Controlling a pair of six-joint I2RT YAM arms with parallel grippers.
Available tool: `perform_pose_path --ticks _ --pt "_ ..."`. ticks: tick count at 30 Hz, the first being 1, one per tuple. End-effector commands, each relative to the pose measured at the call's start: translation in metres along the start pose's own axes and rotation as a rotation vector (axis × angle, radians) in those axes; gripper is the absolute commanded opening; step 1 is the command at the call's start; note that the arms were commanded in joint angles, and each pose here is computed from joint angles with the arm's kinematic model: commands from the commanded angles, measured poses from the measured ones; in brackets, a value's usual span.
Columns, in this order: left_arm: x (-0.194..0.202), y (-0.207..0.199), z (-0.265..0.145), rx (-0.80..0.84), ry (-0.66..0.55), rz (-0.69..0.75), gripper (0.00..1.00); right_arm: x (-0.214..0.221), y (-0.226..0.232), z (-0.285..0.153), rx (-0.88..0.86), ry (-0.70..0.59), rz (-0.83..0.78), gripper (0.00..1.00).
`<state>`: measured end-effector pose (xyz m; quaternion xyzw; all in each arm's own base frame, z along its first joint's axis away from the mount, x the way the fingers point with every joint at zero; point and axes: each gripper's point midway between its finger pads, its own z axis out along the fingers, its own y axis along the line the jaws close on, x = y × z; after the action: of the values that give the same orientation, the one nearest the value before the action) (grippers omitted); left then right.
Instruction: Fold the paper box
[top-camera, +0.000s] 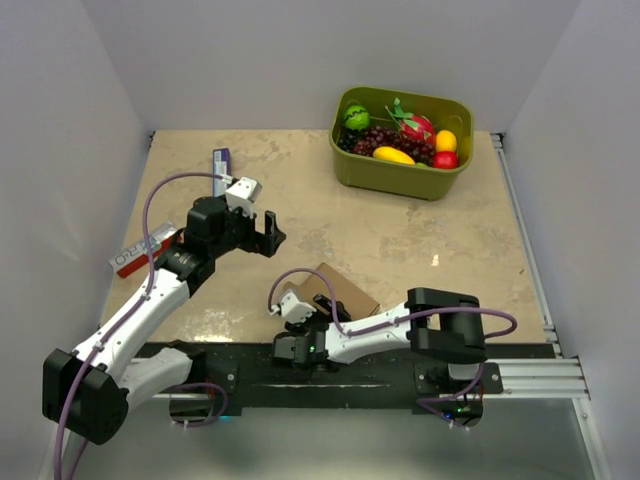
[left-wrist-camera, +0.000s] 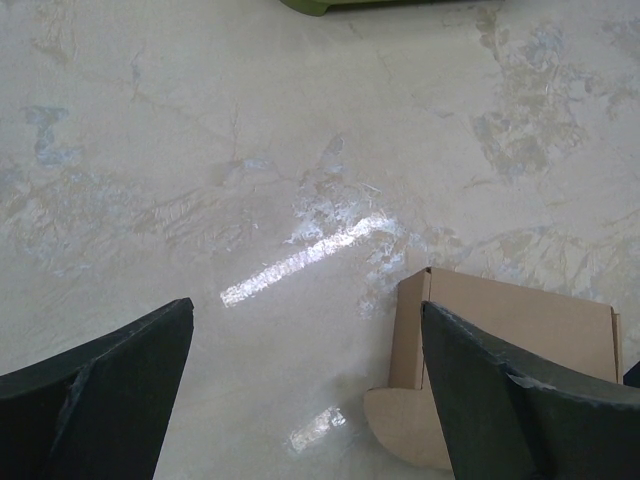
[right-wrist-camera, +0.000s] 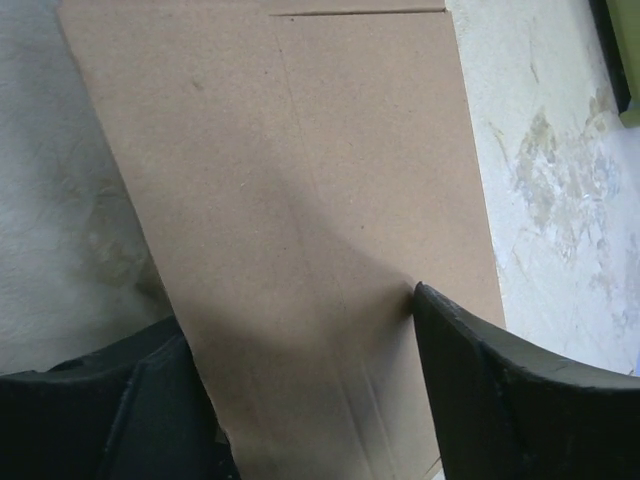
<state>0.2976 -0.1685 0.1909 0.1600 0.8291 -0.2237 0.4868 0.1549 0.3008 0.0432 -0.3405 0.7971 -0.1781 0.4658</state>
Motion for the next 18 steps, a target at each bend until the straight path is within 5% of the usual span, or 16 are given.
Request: perform_pose_path --ticks 1,13,18 --pt "-0.01 -0.002 -0.002 0.021 -0.046 0.026 1.0 0.004 0.003 0.008 0.001 0.029 0.03 0.66" --pt "-0.016 -0.01 -0.005 0.058 -0.066 0.03 1.0 -0.013 -0.007 0.0 -0.048 0.008 0.034 0.4" --pt "-0.019 -0.012 -0.007 0.067 -0.077 0.033 1.0 -0.022 -0.013 -0.005 -0.142 -0.006 0.058 0.37"
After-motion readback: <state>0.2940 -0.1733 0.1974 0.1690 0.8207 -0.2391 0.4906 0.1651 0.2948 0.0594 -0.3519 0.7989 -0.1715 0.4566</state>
